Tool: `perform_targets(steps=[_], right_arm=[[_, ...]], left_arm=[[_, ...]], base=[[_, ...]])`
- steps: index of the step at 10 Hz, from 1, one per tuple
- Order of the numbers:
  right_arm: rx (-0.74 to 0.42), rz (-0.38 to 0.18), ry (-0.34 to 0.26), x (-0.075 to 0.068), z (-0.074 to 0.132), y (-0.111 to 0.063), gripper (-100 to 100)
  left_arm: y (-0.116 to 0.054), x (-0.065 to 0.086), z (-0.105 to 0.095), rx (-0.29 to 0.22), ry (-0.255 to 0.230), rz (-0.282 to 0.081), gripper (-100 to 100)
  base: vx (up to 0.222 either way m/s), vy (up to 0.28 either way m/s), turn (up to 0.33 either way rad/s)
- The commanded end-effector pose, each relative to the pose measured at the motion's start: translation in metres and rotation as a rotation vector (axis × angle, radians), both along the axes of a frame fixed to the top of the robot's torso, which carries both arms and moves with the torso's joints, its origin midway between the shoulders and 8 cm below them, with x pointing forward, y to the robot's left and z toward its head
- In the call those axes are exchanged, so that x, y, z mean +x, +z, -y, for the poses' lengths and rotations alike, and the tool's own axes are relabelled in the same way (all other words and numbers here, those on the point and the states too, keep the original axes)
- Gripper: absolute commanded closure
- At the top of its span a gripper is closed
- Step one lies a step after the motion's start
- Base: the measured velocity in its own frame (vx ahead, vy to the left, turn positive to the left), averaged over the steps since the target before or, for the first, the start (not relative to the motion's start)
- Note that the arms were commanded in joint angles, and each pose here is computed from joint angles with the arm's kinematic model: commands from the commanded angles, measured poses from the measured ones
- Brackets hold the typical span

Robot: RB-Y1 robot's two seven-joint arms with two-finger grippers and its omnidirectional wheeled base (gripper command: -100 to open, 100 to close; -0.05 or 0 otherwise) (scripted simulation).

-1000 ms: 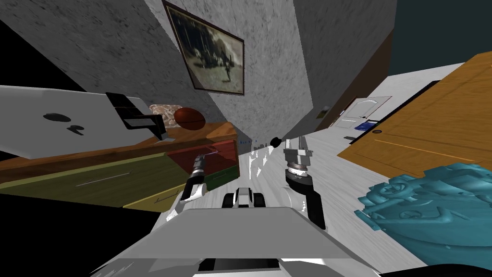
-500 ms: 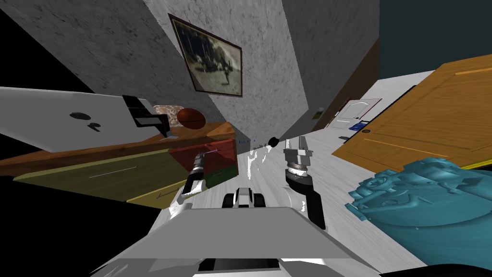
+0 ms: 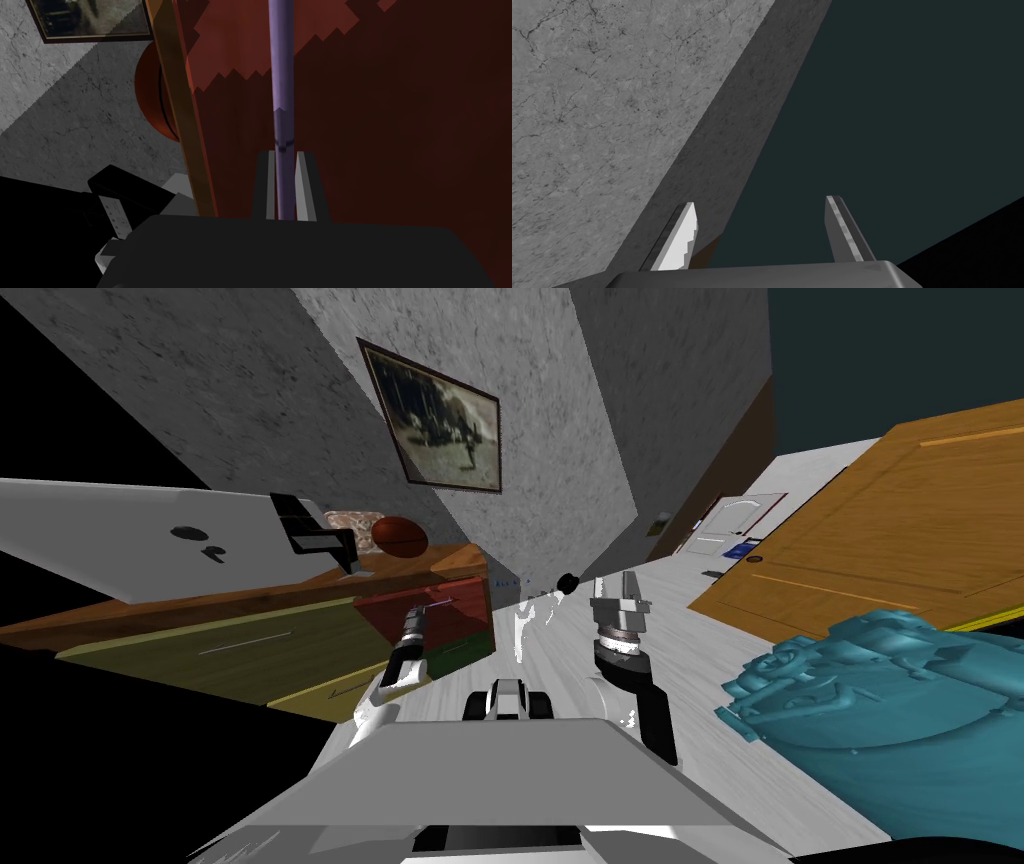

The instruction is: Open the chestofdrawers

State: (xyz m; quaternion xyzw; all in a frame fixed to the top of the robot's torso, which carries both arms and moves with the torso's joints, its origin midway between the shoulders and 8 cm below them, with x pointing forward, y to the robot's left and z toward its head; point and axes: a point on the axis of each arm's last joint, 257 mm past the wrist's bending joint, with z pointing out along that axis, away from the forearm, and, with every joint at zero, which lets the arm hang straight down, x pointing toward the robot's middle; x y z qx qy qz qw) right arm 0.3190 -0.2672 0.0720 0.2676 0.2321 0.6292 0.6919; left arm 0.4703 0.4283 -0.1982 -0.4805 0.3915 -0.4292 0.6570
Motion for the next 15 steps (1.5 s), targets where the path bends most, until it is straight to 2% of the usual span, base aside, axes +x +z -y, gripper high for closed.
perform_targets(steps=[1, 3, 4, 5, 7, 8, 9, 10, 12, 14, 15], right_arm=[[0.0, 0.0, 0.0, 0.0, 0.0, 0.0, 0], [0.0, 0.0, 0.0, 0.0, 0.0, 0.0, 0], [0.0, 0.0, 0.0, 0.0, 0.0, 0.0, 0], [0.0, 0.0, 0.0, 0.0, 0.0, 0.0, 0], [0.0, 0.0, 0.0, 0.0, 0.0, 0.0, 0], [0.0, 0.0, 0.0, 0.0, 0.0, 0.0, 0], [0.0, 0.0, 0.0, 0.0, 0.0, 0.0, 0], [0.0, 0.0, 0.0, 0.0, 0.0, 0.0, 0], [0.0, 0.0, 0.0, 0.0, 0.0, 0.0, 0], [0.0, 0.0, 0.0, 0.0, 0.0, 0.0, 0], [0.0, 0.0, 0.0, 0.0, 0.0, 0.0, 0]], left_arm=[[0.001, 0.016, -0.001, 0.002, -0.018, 0.005, 100], [-0.031, 0.013, -0.006, -0.017, -0.007, -0.055, 100], [0.004, 0.027, -0.02, 0.01, -0.014, 0.019, 100], [-0.005, 0.033, -0.024, 0.007, -0.013, -0.003, 100], [-0.032, 0.029, -0.029, -0.009, -0.001, -0.055, 100], [-0.037, 0.028, -0.029, -0.013, 0.001, -0.065, 100], [0.003, 0.042, -0.046, 0.019, -0.002, 0.014, 100], [0.005, 0.048, -0.047, 0.019, -0.003, 0.014, 100], [-0.021, 0.045, -0.053, 0.002, 0.01, -0.036, 100], [-0.038, 0.041, -0.056, -0.008, 0.018, -0.069, 100], [0.003, 0.054, -0.076, 0.02, 0.021, 0.009, 100]], base=[[-0.067, -0.029, -0.026], [0.002, 0.0, -0.005], [-0.091, -0.059, -0.115], [-0.137, -0.082, -0.049], [-0.04, -0.035, -0.005], [0.012, -0.005, 0.007], [-0.091, -0.085, -0.116], [-0.13, -0.075, -0.059], [-0.029, -0.013, -0.007], [0.012, 0.005, -0.003], [-0.094, -0.094, -0.111]])
